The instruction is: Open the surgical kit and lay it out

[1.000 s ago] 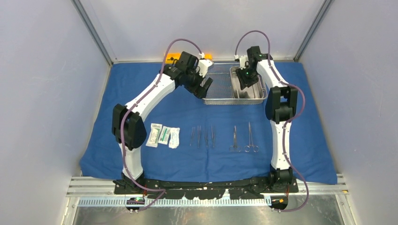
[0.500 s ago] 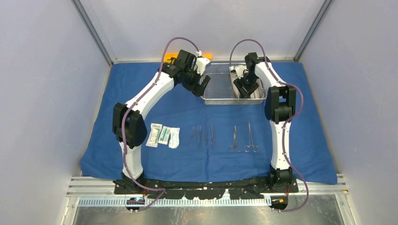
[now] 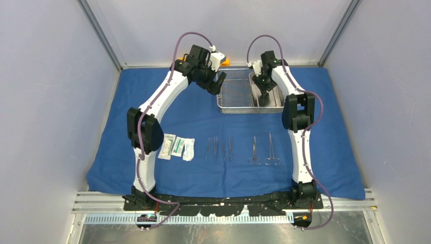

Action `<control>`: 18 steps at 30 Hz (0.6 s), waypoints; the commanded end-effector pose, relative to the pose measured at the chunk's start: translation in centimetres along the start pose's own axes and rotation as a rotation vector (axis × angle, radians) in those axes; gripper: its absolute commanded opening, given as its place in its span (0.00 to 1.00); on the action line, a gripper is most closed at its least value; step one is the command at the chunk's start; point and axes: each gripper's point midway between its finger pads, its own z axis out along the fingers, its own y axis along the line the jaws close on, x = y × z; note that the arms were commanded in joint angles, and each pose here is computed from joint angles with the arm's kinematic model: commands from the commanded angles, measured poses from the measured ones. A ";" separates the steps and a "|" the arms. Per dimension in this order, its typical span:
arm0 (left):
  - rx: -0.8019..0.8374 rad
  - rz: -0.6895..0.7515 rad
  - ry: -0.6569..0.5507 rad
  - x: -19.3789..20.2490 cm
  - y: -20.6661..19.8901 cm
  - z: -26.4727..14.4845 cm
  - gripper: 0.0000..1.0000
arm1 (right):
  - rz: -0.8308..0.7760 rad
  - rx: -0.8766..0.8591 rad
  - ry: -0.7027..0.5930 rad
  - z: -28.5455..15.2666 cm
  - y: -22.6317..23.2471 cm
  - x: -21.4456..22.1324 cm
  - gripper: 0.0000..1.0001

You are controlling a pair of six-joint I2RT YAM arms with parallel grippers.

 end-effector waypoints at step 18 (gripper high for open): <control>-0.015 0.029 -0.033 -1.2 0.7 -1.4 0.86 | -0.090 -0.379 -0.070 -6.6 6.2 0.4 0.46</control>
